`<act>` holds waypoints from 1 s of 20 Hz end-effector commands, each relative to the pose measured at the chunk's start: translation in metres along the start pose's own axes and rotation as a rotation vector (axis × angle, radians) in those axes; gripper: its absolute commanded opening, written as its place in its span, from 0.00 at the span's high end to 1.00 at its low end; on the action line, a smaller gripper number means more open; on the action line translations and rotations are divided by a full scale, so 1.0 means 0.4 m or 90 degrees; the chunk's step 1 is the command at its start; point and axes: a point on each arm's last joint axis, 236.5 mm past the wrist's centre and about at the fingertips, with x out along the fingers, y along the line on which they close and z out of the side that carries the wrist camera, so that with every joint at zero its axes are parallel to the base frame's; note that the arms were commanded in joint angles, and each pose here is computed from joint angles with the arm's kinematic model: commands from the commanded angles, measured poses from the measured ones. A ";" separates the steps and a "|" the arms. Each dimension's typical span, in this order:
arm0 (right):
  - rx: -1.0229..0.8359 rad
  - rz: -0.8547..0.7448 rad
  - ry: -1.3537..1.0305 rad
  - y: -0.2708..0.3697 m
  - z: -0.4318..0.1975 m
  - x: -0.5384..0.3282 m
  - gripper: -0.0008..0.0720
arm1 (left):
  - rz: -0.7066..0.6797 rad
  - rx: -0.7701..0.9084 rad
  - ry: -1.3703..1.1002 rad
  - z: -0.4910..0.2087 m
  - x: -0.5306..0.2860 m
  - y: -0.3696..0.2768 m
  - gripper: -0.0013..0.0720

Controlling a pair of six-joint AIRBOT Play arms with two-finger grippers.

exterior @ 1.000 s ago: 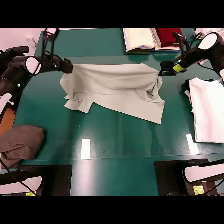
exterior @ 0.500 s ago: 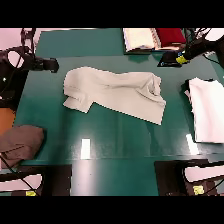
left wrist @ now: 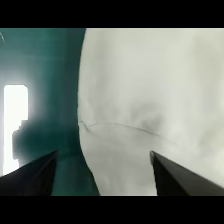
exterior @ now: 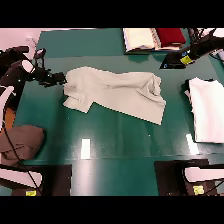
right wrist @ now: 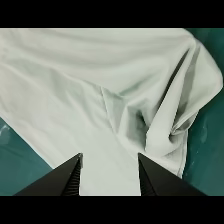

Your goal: Fold the shirts.

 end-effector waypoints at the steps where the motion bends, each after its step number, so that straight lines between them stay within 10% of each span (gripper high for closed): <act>1: -0.002 0.003 0.014 0.006 -0.015 -0.005 0.43 | -0.047 -0.079 0.001 0.003 0.045 0.019 0.05; 20: -0.024 0.020 0.027 0.064 -0.024 0.011 0.43 | -0.079 -0.033 0.028 -0.039 0.108 -0.059 0.15</act>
